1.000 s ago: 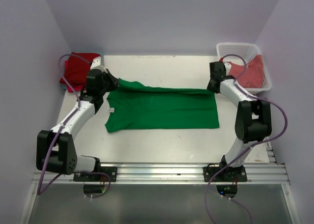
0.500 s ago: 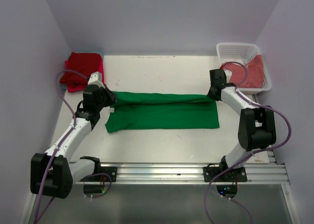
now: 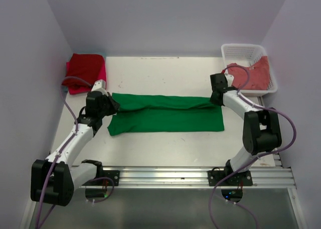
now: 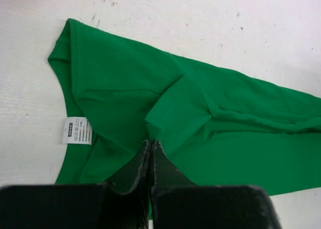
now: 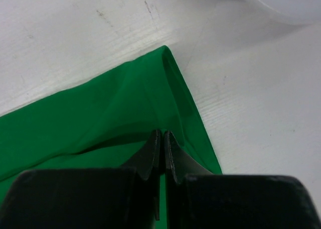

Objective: Fold and stack the t-shirts
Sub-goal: Fold the other side of the tshirt into a rectangle

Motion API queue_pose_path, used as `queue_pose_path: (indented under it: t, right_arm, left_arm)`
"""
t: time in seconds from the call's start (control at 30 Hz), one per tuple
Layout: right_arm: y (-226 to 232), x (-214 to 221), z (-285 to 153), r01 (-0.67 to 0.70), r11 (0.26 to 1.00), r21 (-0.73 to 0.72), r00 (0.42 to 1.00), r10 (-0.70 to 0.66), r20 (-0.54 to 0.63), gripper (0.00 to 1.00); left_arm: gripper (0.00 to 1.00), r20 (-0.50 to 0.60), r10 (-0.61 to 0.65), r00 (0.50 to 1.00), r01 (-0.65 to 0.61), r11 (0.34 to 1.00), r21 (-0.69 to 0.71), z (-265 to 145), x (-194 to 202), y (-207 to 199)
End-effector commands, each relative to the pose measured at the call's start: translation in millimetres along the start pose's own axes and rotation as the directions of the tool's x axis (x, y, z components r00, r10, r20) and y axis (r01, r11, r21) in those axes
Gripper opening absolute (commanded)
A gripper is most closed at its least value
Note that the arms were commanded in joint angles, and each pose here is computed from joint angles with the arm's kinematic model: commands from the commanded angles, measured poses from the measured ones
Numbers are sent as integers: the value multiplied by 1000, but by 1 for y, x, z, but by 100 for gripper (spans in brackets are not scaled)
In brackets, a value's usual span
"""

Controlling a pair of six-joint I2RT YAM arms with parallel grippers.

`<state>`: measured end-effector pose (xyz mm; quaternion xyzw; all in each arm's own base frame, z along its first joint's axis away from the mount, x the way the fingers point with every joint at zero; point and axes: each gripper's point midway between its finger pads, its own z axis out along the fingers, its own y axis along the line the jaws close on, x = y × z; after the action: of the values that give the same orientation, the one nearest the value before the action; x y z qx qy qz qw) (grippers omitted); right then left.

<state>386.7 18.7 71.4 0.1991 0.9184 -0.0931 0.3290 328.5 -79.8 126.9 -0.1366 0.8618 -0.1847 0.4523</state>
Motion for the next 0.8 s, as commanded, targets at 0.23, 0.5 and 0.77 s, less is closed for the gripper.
queue_pose_path:
  t: [0.23, 0.5, 0.77]
  right_arm:
    - [-22, 18, -7, 18, 994, 107, 1000, -15, -21, 8]
    - [-24, 11, -31, 8, 993, 118, 1000, -9, 0, 49]
    - [-14, -26, -61, -35, 998, 53, 995, 30, 92, 59]
  left_arm:
    - [0, -52, -22, 998, 22, 1000, -5, -16, 22, 7]
    - [0, -34, -60, 998, 60, 998, 6, -34, 30, 5]
    - [13, 0, -71, 997, 71, 997, 0, -58, 15, -3]
